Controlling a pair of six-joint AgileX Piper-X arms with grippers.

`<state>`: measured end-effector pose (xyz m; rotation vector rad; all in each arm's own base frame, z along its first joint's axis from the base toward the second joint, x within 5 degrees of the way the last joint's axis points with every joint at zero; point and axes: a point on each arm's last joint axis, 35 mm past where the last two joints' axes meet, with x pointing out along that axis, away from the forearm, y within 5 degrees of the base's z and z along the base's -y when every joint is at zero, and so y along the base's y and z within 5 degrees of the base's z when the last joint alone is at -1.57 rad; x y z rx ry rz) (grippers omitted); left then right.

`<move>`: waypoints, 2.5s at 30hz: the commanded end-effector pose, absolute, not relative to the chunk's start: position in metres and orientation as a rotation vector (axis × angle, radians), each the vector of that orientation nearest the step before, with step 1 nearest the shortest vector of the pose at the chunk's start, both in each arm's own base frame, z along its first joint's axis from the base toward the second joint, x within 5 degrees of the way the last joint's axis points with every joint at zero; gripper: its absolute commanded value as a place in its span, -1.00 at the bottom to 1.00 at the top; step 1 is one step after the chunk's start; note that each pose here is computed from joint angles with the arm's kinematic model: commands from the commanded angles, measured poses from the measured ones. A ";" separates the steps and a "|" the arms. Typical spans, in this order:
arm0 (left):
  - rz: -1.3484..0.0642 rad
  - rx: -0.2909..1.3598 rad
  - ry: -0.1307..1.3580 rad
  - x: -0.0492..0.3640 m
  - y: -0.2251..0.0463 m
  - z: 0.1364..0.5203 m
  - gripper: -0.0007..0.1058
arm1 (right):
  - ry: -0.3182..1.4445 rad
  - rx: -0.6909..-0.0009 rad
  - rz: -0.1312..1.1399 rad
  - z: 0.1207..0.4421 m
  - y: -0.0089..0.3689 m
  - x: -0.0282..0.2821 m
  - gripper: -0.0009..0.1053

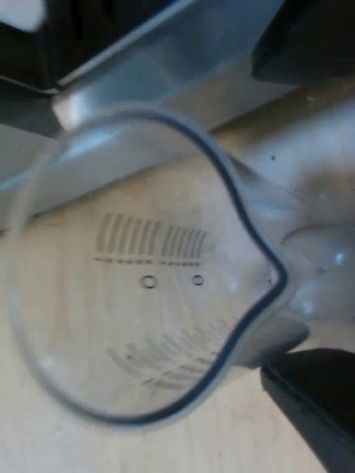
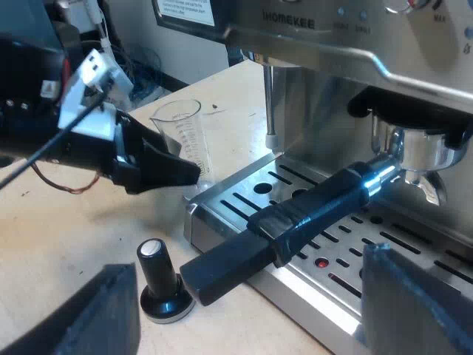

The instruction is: Pour the beans into the coffee machine

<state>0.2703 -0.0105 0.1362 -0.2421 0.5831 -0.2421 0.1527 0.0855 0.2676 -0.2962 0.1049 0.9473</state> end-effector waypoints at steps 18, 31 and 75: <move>-0.227 -0.271 0.722 0.235 -0.011 0.165 0.60 | 0.063 -0.297 0.958 0.272 0.086 0.152 0.23; -0.253 -0.271 0.670 0.203 -0.011 0.207 0.60 | 0.081 -0.249 0.963 0.273 0.086 0.151 0.23; -0.229 -0.205 0.197 0.141 -0.009 0.399 0.60 | 0.261 -0.316 0.511 0.385 0.059 0.129 0.23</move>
